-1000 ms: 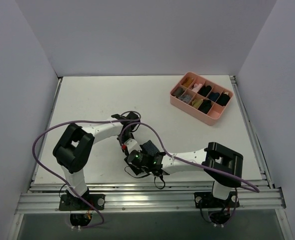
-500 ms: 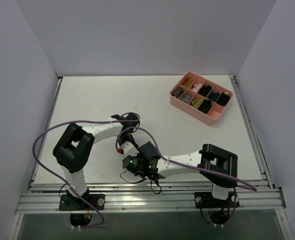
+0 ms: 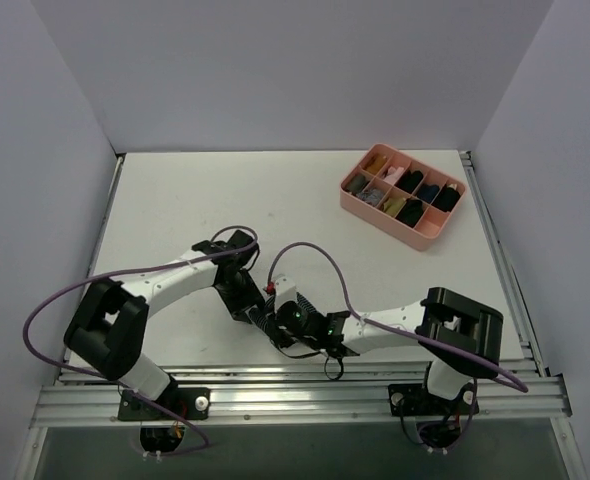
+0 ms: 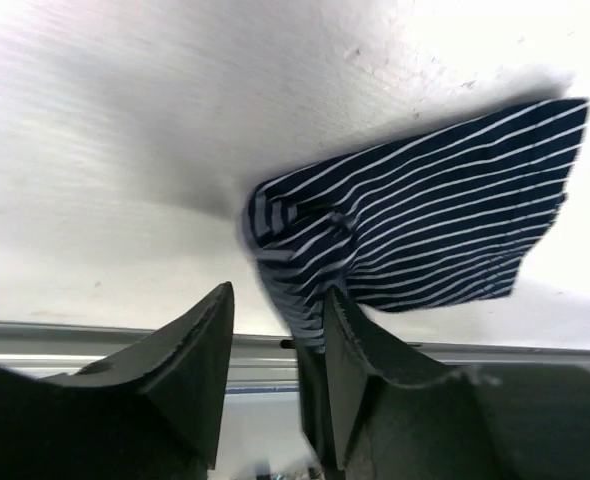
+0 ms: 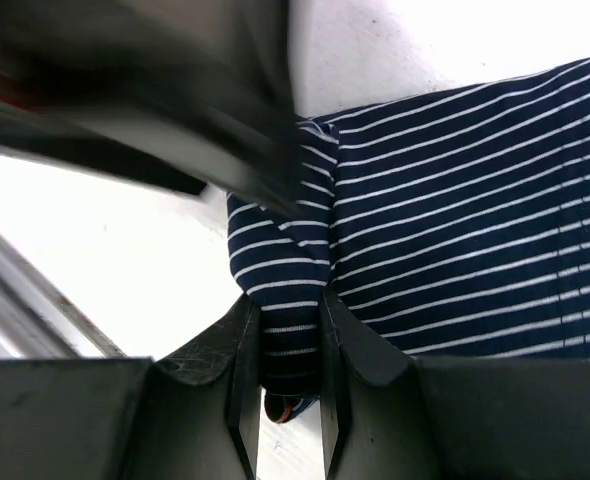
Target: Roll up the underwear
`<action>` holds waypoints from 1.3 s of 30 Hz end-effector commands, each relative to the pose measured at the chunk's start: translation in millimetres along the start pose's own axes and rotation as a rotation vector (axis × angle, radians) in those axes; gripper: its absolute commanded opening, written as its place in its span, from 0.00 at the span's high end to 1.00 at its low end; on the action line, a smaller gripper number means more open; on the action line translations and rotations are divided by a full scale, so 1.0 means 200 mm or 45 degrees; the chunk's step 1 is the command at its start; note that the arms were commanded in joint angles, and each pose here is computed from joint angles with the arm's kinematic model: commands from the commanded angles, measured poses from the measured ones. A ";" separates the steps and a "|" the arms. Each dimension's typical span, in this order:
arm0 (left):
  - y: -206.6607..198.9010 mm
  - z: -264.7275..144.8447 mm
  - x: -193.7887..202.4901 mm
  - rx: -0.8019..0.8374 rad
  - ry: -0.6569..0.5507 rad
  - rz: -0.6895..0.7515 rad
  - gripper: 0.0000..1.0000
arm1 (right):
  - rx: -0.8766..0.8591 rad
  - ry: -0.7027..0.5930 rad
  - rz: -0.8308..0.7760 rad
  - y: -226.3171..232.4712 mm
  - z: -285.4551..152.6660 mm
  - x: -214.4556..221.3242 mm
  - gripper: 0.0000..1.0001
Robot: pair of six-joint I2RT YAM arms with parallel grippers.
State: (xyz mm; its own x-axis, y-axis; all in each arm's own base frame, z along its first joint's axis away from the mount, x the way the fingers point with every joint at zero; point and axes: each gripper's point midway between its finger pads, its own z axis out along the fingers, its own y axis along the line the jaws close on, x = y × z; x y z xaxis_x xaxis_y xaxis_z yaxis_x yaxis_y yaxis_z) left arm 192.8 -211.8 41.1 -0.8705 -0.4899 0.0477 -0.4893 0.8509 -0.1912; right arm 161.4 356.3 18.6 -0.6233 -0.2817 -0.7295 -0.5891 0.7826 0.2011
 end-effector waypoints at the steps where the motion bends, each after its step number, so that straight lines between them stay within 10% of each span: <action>1: 0.12 -0.13 -0.09 -0.061 -0.123 -0.042 0.52 | 0.058 0.324 0.137 -0.24 -0.03 0.40 0.99; 28: -0.15 -0.06 -0.12 0.355 -0.232 0.189 0.41 | -0.027 0.397 0.489 -0.34 0.01 0.68 0.86; 39: -0.11 0.10 -0.03 0.325 -0.155 0.322 0.65 | 0.022 0.359 0.534 -0.43 -0.01 0.62 0.73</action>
State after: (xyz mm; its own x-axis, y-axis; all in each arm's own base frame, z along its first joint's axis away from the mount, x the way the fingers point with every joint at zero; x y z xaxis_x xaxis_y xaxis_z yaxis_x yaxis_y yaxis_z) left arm 216.2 -227.1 34.8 -0.9179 -0.3674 -0.1498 -0.2780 0.8650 -0.4178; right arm 175.8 356.2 17.5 -0.8166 0.1327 -0.5617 -0.3966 0.5781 0.7131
